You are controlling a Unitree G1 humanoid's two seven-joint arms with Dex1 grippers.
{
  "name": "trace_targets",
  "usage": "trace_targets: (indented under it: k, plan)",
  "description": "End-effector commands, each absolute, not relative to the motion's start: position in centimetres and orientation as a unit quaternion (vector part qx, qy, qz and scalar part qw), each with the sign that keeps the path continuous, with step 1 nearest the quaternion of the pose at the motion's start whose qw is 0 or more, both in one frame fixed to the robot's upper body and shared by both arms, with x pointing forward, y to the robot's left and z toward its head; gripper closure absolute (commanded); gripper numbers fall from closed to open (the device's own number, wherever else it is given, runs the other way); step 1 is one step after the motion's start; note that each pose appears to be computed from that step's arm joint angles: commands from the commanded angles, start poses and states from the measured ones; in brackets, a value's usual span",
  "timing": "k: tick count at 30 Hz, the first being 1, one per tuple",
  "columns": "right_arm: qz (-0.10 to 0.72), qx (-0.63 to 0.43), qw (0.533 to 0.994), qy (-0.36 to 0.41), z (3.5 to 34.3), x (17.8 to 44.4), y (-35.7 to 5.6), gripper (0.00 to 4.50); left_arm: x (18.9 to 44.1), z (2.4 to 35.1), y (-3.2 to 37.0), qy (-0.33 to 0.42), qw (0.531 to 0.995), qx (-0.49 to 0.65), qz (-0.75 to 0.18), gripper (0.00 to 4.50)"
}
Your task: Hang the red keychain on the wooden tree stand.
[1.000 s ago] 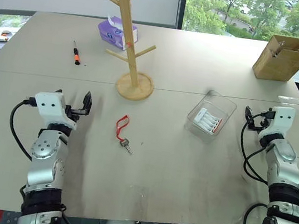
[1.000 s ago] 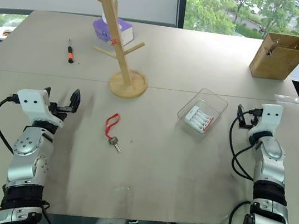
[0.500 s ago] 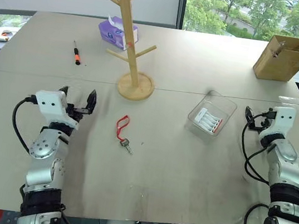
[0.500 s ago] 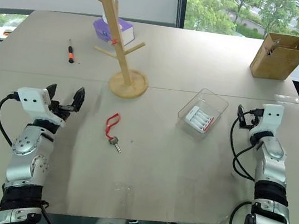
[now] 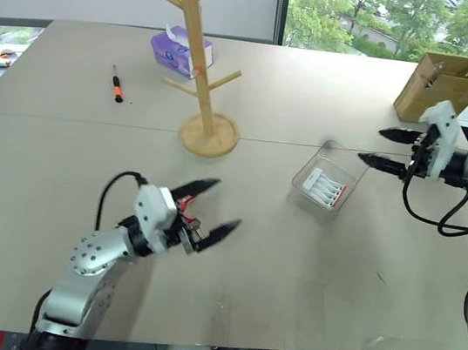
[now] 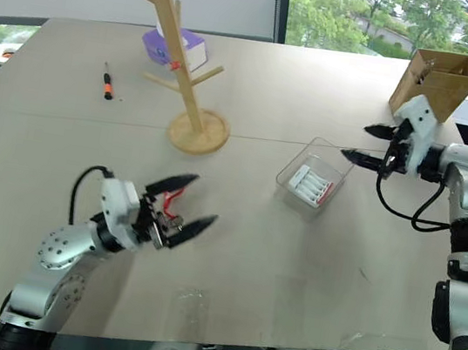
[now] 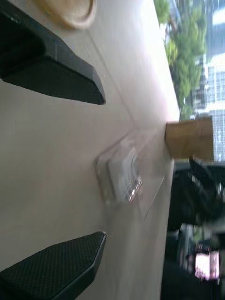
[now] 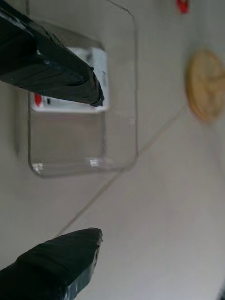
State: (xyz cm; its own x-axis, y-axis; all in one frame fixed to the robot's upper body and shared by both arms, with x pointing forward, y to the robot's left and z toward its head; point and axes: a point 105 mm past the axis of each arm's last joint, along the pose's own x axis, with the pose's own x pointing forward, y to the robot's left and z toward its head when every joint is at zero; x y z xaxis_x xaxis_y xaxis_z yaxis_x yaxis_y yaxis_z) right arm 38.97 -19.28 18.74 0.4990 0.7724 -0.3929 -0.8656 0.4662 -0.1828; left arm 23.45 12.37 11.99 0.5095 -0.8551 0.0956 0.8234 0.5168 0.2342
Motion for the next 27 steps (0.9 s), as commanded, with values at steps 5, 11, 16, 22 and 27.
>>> trace_targets:
  k: [5,11,16,22,27]
  plan:
    - [0.511,-0.231,0.808,0.179,18.1,40.6,-17.4,0.04,22.6,11.7,10.8,-0.121,0.842,0.105,-0.515,0.0]
    - [0.483,-0.232,0.821,0.195,17.3,42.1,-16.6,0.04,22.7,11.6,10.6,-0.125,0.847,0.107,-0.506,0.0]
    - [0.452,-0.237,0.832,0.216,16.4,42.8,-16.6,0.04,22.6,11.7,10.3,-0.129,0.848,0.105,-0.503,0.0]
    - [0.43,-0.237,0.846,0.207,16.6,43.4,-16.7,1.22,22.5,11.7,10.3,-0.128,0.851,0.104,-0.498,0.0]
    - [0.428,-0.233,0.849,0.203,16.7,43.4,-16.8,3.56,22.7,11.7,10.3,-0.128,0.851,0.104,-0.498,0.0]
